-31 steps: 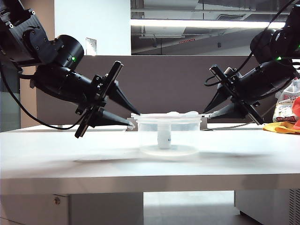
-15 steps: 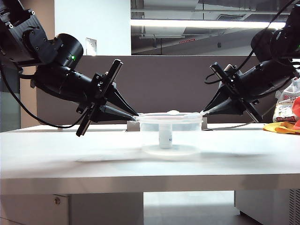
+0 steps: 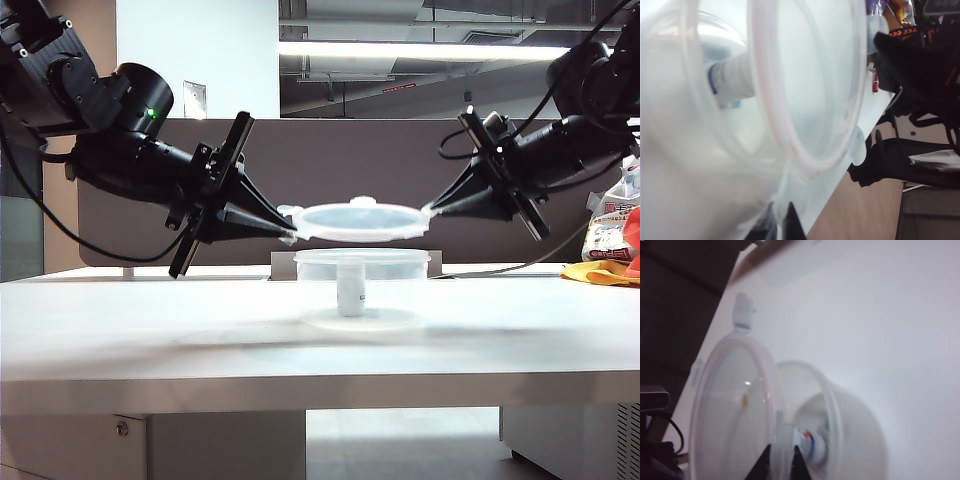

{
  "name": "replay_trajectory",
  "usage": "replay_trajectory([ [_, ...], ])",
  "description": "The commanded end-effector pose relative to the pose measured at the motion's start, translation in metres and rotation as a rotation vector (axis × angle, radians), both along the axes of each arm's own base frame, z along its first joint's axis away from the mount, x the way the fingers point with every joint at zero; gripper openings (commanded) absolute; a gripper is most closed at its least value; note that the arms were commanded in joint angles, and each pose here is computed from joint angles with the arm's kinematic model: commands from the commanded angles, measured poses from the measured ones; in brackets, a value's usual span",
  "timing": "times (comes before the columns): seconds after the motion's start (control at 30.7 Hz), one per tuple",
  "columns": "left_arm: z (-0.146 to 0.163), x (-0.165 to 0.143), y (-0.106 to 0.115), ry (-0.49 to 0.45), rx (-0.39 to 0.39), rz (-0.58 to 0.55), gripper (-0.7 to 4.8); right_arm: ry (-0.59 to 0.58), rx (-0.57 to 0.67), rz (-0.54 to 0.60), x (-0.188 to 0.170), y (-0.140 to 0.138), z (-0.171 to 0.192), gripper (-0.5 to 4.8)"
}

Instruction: Remove the lid of the round box, pick up the small white medicine bottle inside, and place it on the table.

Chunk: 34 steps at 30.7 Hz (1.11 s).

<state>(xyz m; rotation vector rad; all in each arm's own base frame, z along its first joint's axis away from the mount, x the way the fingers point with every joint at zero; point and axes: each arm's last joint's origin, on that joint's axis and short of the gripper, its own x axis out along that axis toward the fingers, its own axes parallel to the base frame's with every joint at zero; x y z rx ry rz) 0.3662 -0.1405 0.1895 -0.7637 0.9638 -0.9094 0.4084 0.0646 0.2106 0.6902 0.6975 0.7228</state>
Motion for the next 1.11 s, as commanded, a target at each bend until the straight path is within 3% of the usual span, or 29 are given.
replay_trajectory([
  [0.03, 0.021, 0.001, -0.012, -0.081, -0.05, -0.069, -0.06, -0.016, 0.064, 0.117, -0.001, 0.009, 0.011, -0.01],
  [0.36, 0.052, -0.01, -0.067, -0.162, -0.04, -0.151, -0.06, -0.04, 0.062, 0.07, 0.0, -0.008, 0.022, -0.02],
  [0.68, 0.046, -0.033, -0.116, -0.173, 0.041, -0.185, -0.06, 0.012, 0.069, -0.069, 0.0, -0.072, 0.021, -0.01],
  [0.88, 0.032, -0.041, -0.133, -0.138, 0.069, -0.212, -0.06, 0.012, 0.072, -0.152, -0.002, -0.107, 0.021, -0.02],
  [1.11, 0.041, -0.04, -0.136, -0.136, 0.058, -0.24, -0.06, 0.021, 0.051, -0.262, -0.006, -0.134, 0.019, -0.01],
])
